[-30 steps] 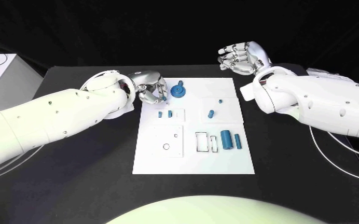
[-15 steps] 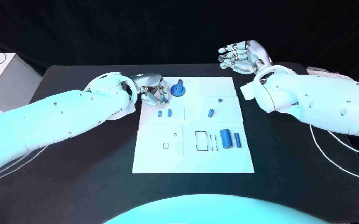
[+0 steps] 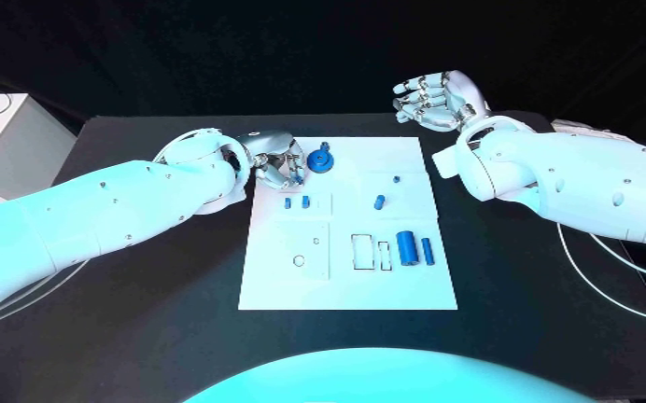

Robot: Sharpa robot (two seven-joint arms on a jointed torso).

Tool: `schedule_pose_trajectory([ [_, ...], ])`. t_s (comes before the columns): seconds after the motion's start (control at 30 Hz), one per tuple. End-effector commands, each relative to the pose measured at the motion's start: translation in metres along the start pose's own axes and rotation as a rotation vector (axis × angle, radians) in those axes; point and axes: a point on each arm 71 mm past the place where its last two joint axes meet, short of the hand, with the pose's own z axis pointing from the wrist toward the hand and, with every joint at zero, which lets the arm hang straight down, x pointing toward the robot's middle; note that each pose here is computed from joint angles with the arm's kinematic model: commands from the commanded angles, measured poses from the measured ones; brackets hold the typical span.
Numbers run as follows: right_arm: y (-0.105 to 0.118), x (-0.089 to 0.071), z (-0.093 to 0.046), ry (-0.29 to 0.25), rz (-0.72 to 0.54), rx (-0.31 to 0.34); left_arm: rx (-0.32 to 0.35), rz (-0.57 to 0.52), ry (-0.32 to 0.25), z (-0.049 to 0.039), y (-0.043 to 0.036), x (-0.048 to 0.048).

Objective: Assemble the parts on the task board

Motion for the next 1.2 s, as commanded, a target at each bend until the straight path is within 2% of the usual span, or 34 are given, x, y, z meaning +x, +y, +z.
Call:
schedule_pose_trajectory([
  [0.03, 0.0014, 0.0018, -0.0001, 0.016, -0.001, -0.014, 0.002, 0.003, 0.019, 0.0011, -0.0015, 0.0016],
  [0.67, 0.0011, 0.0013, -0.0004, 0.015, -0.001, -0.013, -0.010, 0.009, 0.056, 0.0028, -0.0020, 0.0054],
  [1.2, 0.0014, 0.0016, -0.0004, 0.016, -0.001, -0.014, -0.014, 0.013, 0.058, 0.0051, -0.0022, 0.0068],
])
